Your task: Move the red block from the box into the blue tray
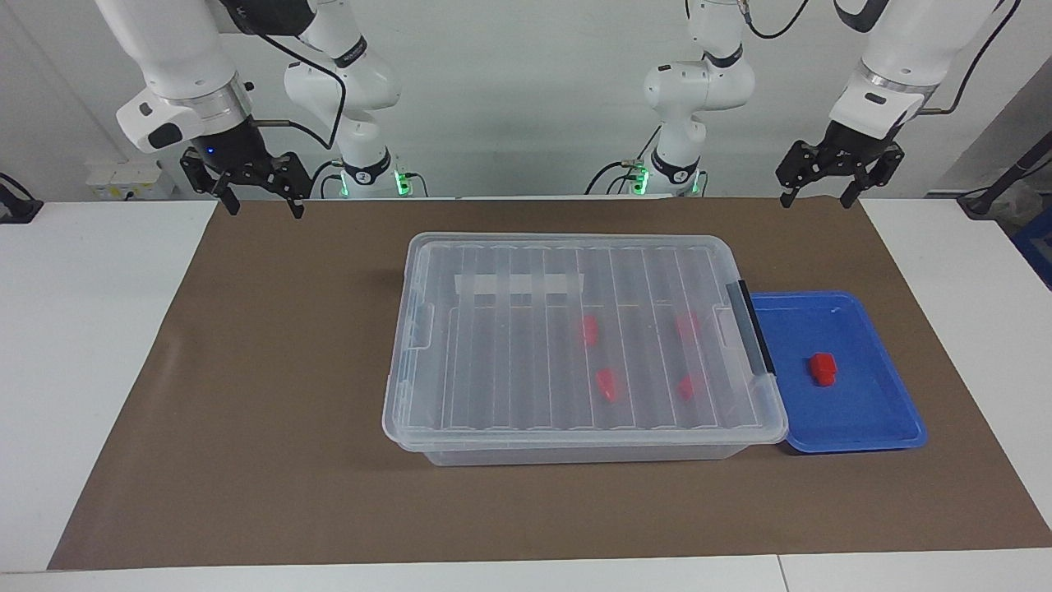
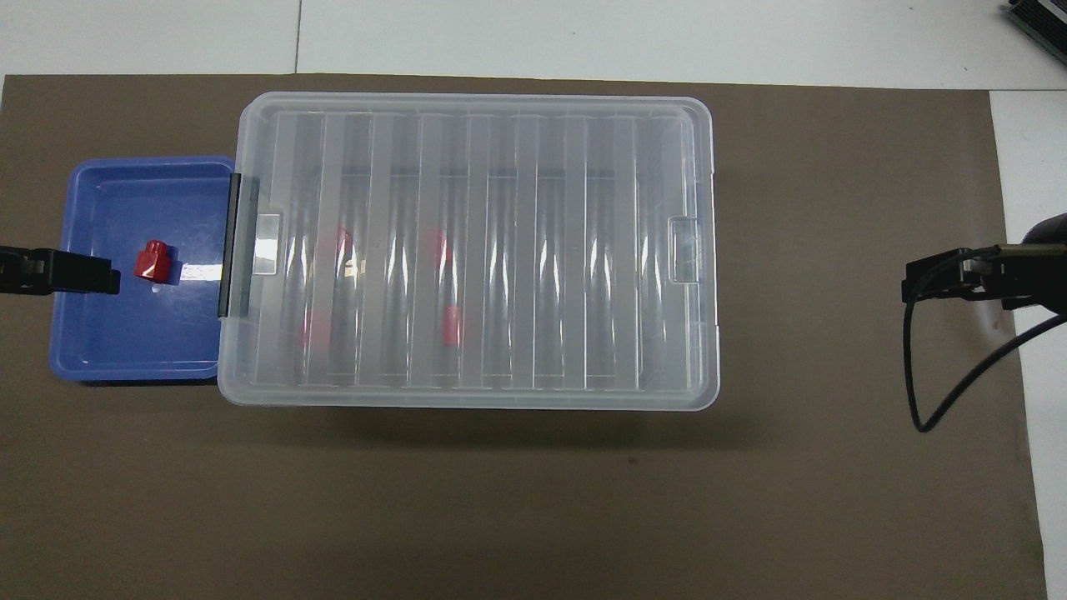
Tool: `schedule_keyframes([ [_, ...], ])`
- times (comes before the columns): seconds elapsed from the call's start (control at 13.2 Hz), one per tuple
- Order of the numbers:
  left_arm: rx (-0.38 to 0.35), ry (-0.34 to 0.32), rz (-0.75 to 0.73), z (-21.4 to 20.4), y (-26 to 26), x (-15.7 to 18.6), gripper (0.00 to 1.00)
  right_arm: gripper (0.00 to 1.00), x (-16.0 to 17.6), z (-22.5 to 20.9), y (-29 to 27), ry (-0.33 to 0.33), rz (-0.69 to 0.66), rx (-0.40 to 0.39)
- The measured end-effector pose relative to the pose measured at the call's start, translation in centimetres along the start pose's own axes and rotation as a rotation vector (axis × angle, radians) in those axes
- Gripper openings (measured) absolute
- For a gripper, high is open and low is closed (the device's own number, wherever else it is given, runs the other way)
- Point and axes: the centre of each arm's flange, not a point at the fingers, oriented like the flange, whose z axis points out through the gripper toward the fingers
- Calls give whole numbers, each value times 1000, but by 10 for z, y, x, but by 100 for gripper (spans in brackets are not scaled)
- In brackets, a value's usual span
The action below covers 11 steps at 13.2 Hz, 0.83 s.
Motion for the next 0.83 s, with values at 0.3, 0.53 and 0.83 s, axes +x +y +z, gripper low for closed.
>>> schedule_keyframes([
  [0.3,0,-18,-1,-3,0,-6,100,100,0,0,0,0,0,0],
  [0.53,0,-14,-1,-5,0,-8,100,100,0,0,0,0,0,0],
  [0.83,0,-11,-13,-7,0,-9,100,100,0,0,0,0,0,0],
])
